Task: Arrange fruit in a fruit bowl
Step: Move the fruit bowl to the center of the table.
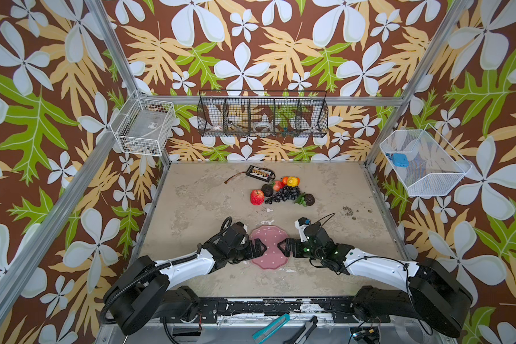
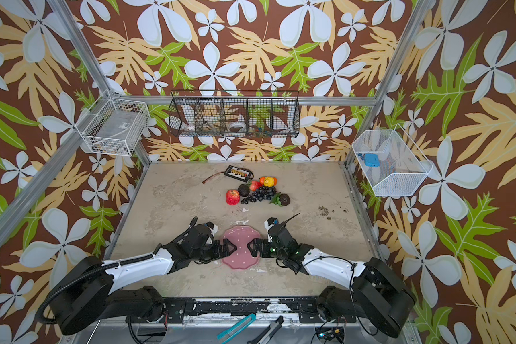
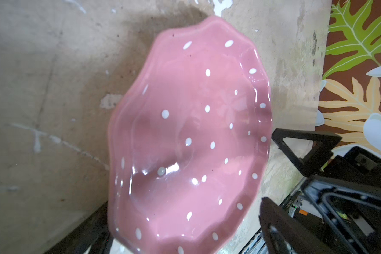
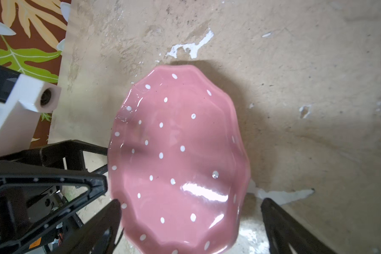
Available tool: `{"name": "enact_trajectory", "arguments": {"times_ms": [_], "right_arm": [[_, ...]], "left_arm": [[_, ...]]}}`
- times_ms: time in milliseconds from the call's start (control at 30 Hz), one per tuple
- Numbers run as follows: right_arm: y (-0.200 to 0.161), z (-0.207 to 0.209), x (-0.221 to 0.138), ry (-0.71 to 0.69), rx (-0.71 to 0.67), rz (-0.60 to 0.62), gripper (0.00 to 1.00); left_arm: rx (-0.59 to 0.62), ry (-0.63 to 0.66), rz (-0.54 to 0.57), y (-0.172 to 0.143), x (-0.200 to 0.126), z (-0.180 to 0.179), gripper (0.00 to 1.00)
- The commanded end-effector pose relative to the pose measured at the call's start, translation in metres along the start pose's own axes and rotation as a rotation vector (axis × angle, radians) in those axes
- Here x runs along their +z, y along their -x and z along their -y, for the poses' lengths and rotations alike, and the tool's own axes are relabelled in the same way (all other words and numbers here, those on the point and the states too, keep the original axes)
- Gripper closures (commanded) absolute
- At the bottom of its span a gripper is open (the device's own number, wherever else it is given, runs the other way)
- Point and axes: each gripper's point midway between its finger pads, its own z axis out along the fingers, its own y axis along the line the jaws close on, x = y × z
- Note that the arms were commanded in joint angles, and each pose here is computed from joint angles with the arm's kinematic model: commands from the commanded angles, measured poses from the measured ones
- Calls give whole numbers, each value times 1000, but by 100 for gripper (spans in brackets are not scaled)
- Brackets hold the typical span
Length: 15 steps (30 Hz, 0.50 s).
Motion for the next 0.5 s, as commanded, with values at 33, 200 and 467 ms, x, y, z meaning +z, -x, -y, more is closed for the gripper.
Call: {"name": "enact_trajectory", "arguments": {"times_ms": [33,200,467], "right_arm": [[1,21,5,-67,60,-9,1],[0,10,15,3,65,-33,2],[24,2,19,-13,10,-1,2]], "left_arm": [[16,-56,39,11,5,16,0],[17,-81,43,16,12,25,0],[50,-88,63,35,31,44,0]]}}
